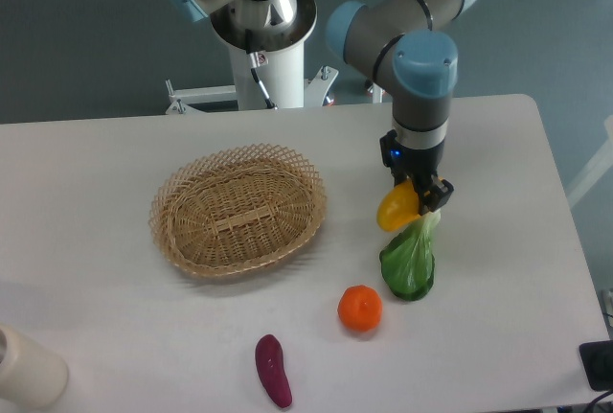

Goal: Pick up the mango from the table
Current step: 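Lift the held mango and carry it above the bok choy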

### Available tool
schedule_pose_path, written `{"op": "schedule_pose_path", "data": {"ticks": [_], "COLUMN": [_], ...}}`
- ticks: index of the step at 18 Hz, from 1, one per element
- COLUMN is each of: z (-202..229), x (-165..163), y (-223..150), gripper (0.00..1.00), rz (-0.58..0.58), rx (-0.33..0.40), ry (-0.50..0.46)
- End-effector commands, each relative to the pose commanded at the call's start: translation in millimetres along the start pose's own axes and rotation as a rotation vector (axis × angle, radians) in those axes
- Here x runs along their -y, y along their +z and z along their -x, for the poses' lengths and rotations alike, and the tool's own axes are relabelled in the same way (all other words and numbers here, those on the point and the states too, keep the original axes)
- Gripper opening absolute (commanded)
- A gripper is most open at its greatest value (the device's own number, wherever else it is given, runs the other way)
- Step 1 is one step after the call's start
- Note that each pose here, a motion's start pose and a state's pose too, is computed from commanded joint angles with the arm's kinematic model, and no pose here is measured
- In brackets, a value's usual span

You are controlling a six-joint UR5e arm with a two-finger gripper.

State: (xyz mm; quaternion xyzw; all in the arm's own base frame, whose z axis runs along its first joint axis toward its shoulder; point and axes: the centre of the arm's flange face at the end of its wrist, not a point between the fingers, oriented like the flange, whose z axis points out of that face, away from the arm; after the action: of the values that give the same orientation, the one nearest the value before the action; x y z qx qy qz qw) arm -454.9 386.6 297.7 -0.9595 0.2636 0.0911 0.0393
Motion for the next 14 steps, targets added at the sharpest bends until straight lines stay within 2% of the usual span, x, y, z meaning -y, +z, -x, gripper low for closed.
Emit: {"op": "schedule_pose_path", "data": {"ticks": [3, 14], "z": [11.9, 18.5], "x": [-1.5, -12.2], "y": [-7.7, 0.8], "gripper": [0.55, 0.55], "rz": [0.003, 0.013], "rx": [0.021, 0.008], "ry": [0.001, -0.035]}}
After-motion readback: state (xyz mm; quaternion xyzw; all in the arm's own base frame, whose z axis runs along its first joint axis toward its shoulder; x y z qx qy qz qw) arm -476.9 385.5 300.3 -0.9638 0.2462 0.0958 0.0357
